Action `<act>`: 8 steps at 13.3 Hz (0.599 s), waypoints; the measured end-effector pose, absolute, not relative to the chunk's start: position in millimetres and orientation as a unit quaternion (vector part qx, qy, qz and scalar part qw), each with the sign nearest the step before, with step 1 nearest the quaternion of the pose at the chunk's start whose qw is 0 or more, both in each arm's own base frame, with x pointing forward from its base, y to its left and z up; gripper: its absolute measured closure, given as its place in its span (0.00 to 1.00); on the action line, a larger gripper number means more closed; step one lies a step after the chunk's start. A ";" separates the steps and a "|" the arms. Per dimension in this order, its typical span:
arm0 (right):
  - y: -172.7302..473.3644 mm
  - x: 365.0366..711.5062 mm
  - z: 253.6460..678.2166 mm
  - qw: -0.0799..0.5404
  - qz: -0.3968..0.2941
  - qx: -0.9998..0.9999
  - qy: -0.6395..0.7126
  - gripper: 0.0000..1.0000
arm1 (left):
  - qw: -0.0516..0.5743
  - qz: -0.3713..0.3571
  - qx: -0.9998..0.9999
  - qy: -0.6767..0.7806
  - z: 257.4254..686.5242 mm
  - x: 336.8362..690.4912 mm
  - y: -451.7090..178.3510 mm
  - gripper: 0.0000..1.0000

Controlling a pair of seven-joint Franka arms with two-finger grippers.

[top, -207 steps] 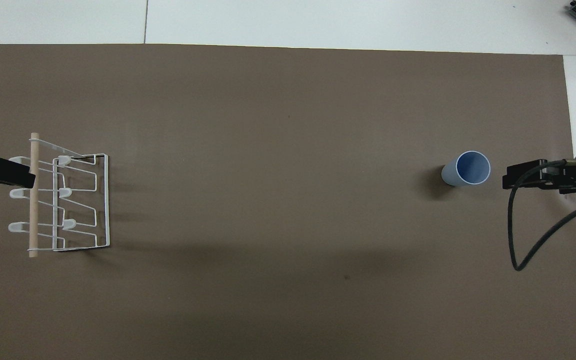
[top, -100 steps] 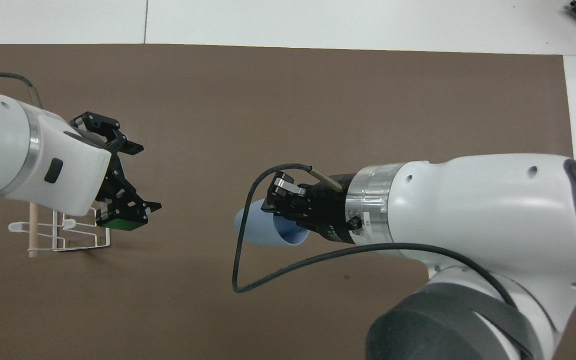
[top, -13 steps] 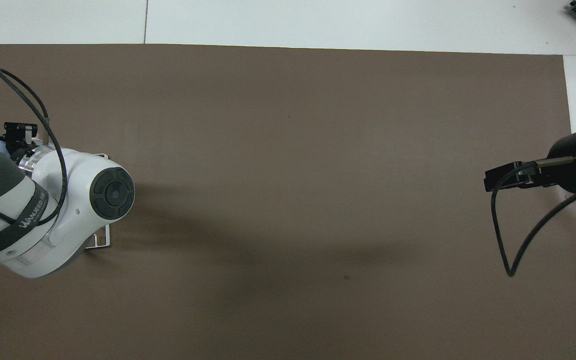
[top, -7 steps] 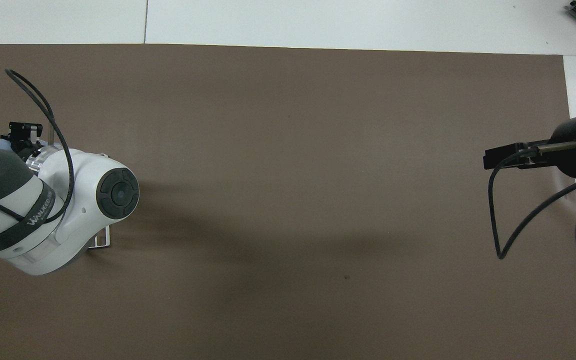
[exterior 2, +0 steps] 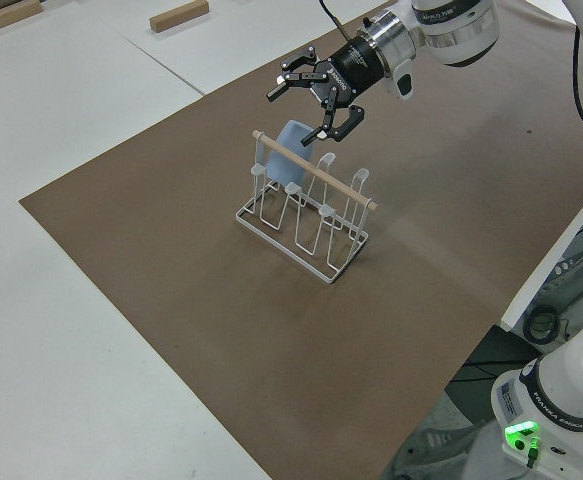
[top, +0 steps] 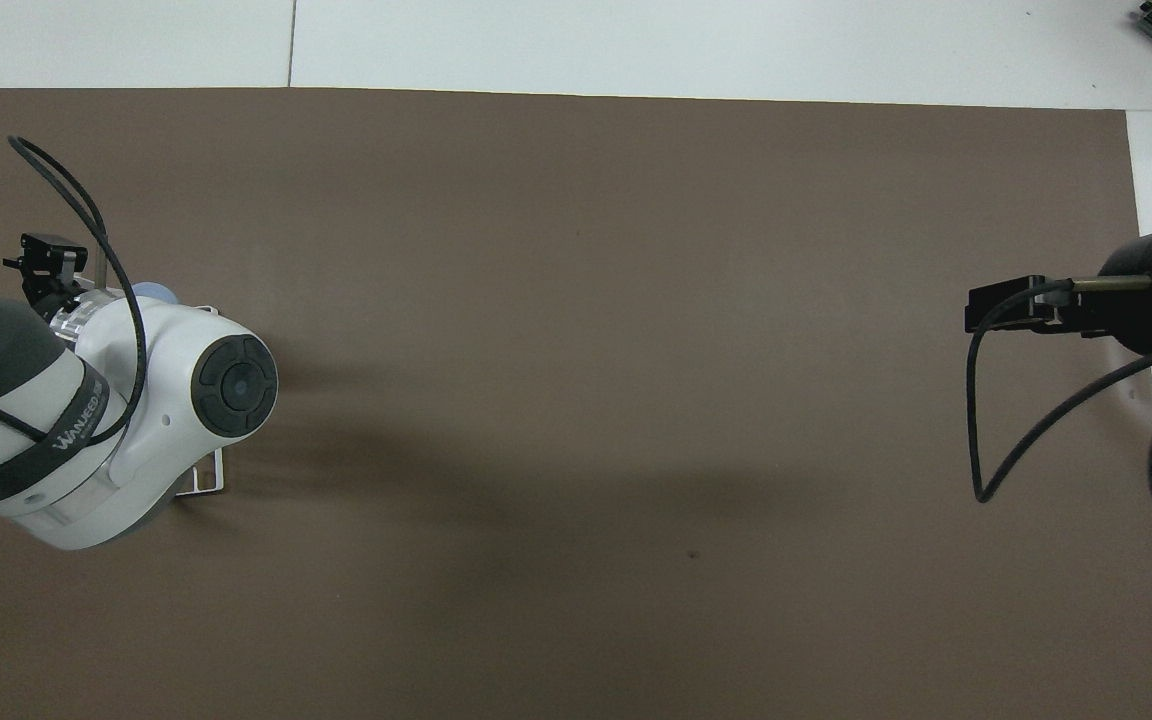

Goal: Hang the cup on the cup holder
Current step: 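Lower the cup onto a rack peg with the left gripper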

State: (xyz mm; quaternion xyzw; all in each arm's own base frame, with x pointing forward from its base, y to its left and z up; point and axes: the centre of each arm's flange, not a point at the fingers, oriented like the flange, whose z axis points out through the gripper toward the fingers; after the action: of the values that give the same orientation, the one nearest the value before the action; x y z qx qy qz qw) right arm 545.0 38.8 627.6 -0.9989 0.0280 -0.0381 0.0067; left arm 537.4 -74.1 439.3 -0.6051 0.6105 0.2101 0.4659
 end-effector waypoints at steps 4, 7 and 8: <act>33.7 545.3 627.7 0.007 -0.038 -0.999 0.033 0.00 | 0.465 0.209 -0.613 0.603 444.5 538.4 -73.4 0.00; 33.5 545.3 627.7 0.007 -0.038 -0.999 0.033 0.00 | 0.428 0.208 -0.663 0.579 456.3 536.1 -71.1 0.00; 33.4 545.3 627.7 0.007 -0.038 -0.999 0.033 0.00 | 0.414 0.207 -0.680 0.569 463.3 534.8 -69.8 0.00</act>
State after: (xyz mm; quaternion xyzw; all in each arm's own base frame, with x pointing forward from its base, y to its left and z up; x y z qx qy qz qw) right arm 545.3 33.4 627.7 -0.9987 0.0329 -0.0381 0.0067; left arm 534.8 -69.8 463.3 -0.6798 0.5686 0.2073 0.4142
